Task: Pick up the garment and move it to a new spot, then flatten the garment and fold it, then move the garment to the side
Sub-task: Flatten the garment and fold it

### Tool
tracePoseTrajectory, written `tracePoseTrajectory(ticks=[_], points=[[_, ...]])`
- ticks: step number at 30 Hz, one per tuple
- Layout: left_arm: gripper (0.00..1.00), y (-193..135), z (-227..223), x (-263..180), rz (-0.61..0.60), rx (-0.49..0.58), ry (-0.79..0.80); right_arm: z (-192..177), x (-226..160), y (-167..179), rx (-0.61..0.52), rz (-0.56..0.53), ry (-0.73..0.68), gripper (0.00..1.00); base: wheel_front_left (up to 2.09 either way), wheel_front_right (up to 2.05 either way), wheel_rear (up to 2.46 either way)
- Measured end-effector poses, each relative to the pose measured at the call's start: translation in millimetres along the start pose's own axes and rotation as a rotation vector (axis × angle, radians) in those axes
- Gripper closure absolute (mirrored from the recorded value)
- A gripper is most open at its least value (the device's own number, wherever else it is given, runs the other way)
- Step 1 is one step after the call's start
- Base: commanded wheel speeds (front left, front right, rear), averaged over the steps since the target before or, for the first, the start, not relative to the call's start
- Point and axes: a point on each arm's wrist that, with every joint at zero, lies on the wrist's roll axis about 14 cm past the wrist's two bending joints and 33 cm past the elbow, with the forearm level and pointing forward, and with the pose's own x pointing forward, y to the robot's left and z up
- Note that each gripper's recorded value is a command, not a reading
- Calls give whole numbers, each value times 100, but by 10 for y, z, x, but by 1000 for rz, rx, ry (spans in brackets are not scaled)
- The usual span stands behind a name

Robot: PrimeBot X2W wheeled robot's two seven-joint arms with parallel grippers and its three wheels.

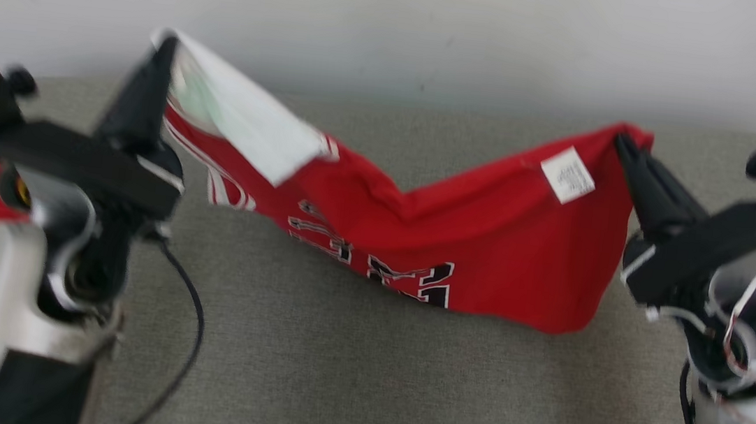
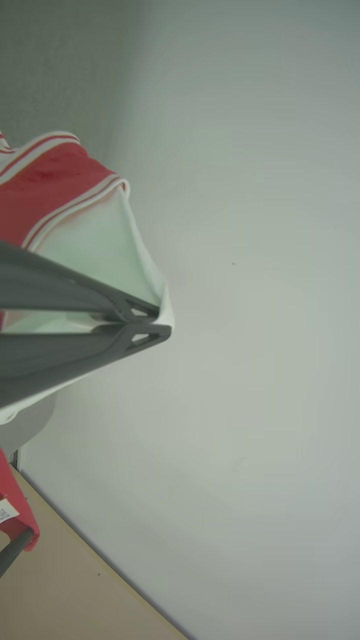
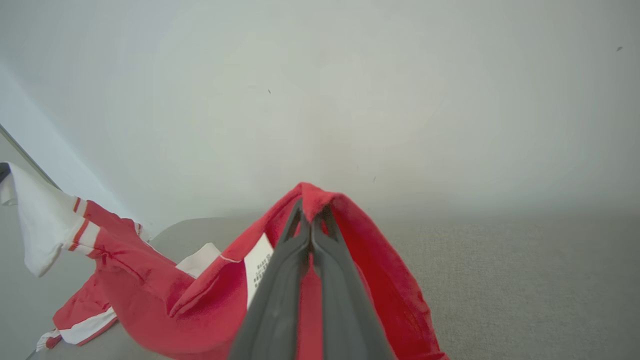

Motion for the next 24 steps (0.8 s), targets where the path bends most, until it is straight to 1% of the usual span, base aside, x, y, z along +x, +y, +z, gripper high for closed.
tracePoseTrajectory(ticks=[2, 4, 7, 12, 15, 17, 18, 19, 21, 22, 24], points=[[100, -28, 177, 186, -20, 36, -29, 117, 159, 20, 21, 25, -8, 100, 0, 0, 0], [100, -40, 323, 381, -34, 75, -56, 225, 330, -1, -25, 32, -7, 100, 0, 0, 0], [100, -57, 533, 699, -55, 131, -110, 381, 621, -55, -43, 39, -24, 100, 0, 0, 0], [100, -74, 768, 1254, -94, 177, -204, 654, 1135, -298, -64, 8, -93, 100, 0, 0, 0], [100, -7, 844, 1563, -103, 190, -258, 796, 1446, -423, -17, -5, -168, 100, 0, 0, 0], [100, 64, 871, 1737, -108, 215, -300, 863, 1626, -516, -29, -21, -218, 100, 0, 0, 0], [100, 64, 871, 1737, -108, 215, -300, 863, 1626, -516, -29, -21, -218, 100, 0, 0, 0], [100, 104, 894, 1818, -108, 234, -329, 910, 1706, -574, -37, -32, -253, 100, 0, 0, 0], [100, 139, 931, 1958, -125, 259, -391, 995, 1837, -706, -13, -51, -334, 100, 0, 0, 0], [100, 130, 953, 2021, -141, 266, -427, 1035, 1892, -763, -3, -58, -377, 100, 0, 0, 0], [100, 84, 1016, 2113, -184, 259, -513, 1106, 1963, -881, -19, -80, -462, 100, 0, 0, 0]])
